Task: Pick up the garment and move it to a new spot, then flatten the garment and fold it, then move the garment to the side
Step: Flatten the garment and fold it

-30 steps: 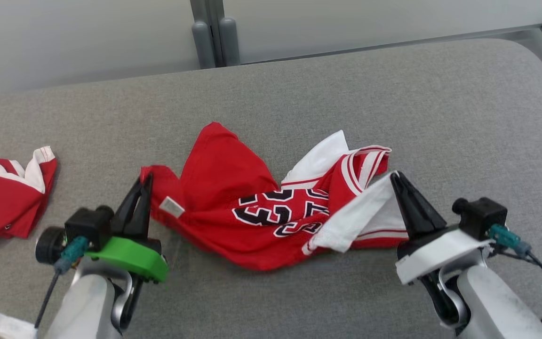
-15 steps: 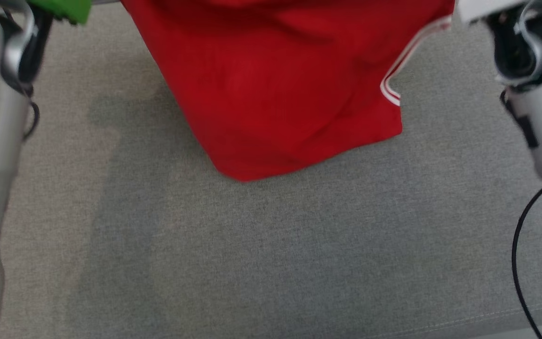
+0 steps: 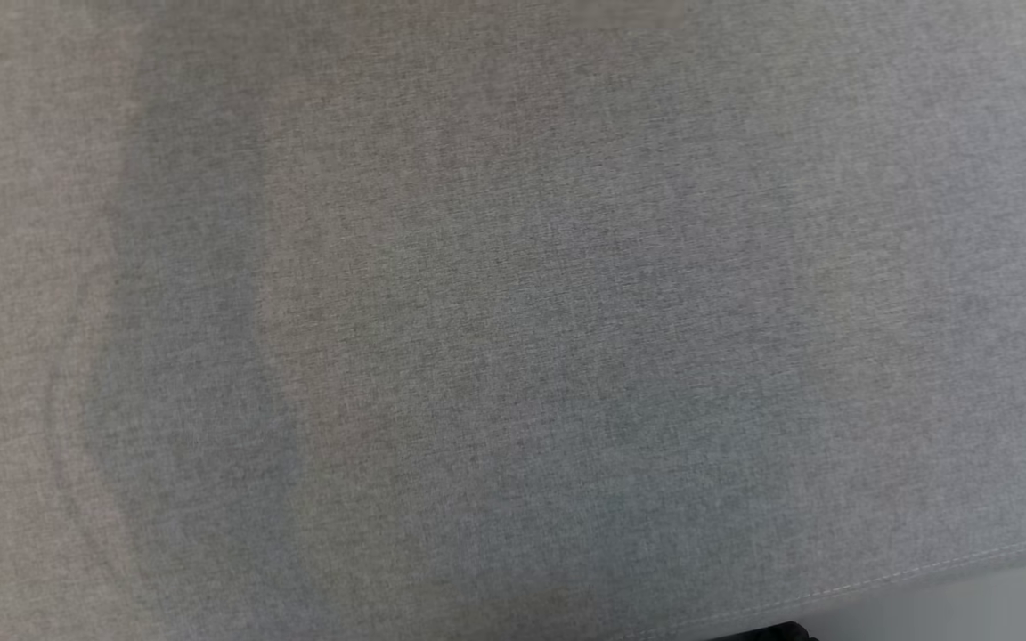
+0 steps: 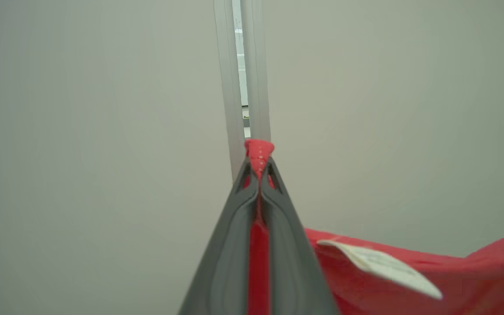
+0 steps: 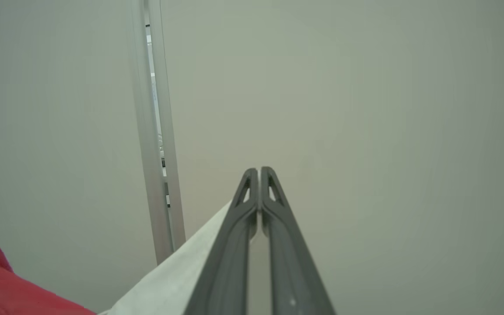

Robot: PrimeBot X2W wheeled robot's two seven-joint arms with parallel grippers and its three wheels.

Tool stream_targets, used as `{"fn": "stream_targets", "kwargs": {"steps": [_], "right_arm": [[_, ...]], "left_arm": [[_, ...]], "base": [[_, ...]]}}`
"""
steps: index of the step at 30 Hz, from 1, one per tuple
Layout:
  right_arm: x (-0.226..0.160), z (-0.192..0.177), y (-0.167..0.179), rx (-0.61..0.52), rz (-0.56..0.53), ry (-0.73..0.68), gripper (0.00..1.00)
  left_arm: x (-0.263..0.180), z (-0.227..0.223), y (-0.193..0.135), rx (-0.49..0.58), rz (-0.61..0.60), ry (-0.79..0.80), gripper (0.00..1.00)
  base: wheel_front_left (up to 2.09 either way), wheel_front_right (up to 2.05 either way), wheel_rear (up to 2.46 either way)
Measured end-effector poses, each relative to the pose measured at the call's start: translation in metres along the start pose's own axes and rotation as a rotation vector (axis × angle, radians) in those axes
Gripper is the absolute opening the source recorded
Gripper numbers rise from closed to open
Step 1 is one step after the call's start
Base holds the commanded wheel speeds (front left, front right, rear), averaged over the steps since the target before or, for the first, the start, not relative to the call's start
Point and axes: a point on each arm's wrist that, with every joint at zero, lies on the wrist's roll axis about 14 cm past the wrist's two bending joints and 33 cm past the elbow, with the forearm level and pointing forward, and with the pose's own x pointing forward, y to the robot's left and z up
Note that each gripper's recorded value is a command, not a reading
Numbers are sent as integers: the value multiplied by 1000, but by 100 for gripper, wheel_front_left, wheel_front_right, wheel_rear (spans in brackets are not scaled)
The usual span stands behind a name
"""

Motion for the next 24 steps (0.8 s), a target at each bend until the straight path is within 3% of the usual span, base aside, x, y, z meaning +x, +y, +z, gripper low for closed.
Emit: {"fn": "stream_targets", "kwargs": {"steps": [6, 24], "right_arm": [[5, 35, -4, -38, -22, -34, 0], [-12, -20, -31, -49, -82, 86, 0]], "left_arm": [[9, 36, -4, -16, 8, -57, 0], [7, -32, -10, -74, 18, 58, 0]], "base": [[0, 0, 0], [0, 0, 0]]}}
